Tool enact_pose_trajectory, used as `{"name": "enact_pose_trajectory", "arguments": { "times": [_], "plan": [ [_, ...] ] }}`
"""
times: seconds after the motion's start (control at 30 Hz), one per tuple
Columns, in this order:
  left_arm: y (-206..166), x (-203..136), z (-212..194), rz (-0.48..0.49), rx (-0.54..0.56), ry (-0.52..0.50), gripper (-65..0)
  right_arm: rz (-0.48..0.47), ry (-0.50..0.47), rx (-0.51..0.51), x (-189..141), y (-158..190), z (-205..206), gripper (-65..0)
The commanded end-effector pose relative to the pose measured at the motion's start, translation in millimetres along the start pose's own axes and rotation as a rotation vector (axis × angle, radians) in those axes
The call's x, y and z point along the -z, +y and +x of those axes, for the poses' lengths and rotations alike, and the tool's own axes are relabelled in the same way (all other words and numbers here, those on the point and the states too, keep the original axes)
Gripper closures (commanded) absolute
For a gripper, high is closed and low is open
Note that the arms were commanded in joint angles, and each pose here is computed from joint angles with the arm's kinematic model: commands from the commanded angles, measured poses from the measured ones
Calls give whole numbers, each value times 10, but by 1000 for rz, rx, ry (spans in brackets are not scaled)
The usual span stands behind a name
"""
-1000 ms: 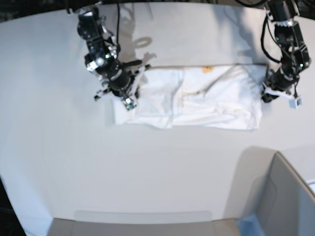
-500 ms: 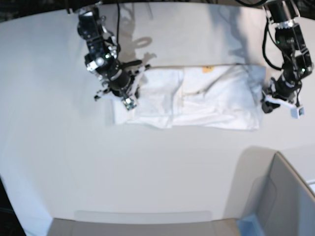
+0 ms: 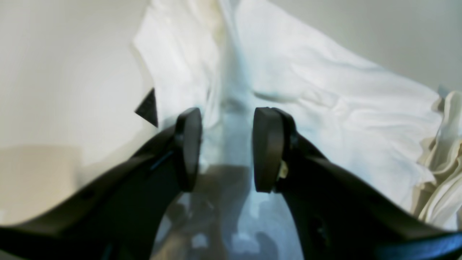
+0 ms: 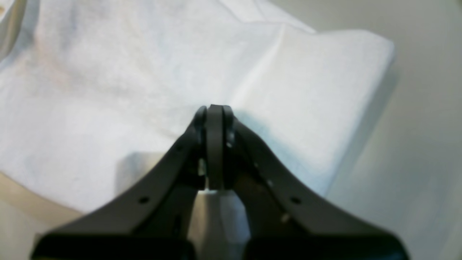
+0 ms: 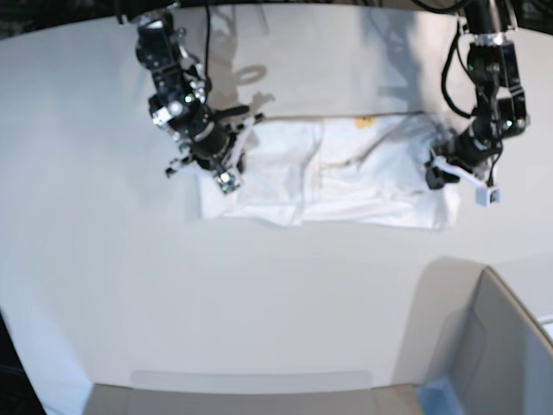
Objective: Layout the t-shirt on the table in an organized manner, then fold the t-shirt properly
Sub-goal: 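Release the strip end with the left gripper and press the fold edge, then grasp the folded shirt's edge with the left gripper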
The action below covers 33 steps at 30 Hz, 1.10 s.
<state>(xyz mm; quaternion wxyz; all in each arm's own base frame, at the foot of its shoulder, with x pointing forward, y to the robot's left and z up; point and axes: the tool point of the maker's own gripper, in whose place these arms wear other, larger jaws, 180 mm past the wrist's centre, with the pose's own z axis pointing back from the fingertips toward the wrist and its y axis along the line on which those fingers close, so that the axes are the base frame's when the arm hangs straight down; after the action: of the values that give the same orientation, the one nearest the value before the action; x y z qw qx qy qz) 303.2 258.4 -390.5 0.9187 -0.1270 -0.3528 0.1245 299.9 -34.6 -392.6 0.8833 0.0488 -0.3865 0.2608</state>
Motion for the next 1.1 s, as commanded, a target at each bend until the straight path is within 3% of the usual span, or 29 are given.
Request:
{"name": "enact_pose_trajectory", "arguments": {
  "times": [0.0, 0.27, 0.67, 0.9, 1.07],
  "plan": [
    [30, -20, 148, 2, 11, -34, -251, -12, -21, -7, -22, -37, 73, 0],
    [414, 66, -12, 75, -58, -26, -249, -14, -5, -12, -30, -48, 11, 0],
    [59, -161, 371, 15, 55, -138, -249, -17, -4, -16, -31, -66, 8, 0],
    [440, -52, 117, 89, -7, -58, -249, -17, -4, -16, -31, -66, 8, 0],
    [490, -48, 107, 99, -11, -68, -249, -18, -6, -17, -30, -73, 21, 0]
  ]
}}
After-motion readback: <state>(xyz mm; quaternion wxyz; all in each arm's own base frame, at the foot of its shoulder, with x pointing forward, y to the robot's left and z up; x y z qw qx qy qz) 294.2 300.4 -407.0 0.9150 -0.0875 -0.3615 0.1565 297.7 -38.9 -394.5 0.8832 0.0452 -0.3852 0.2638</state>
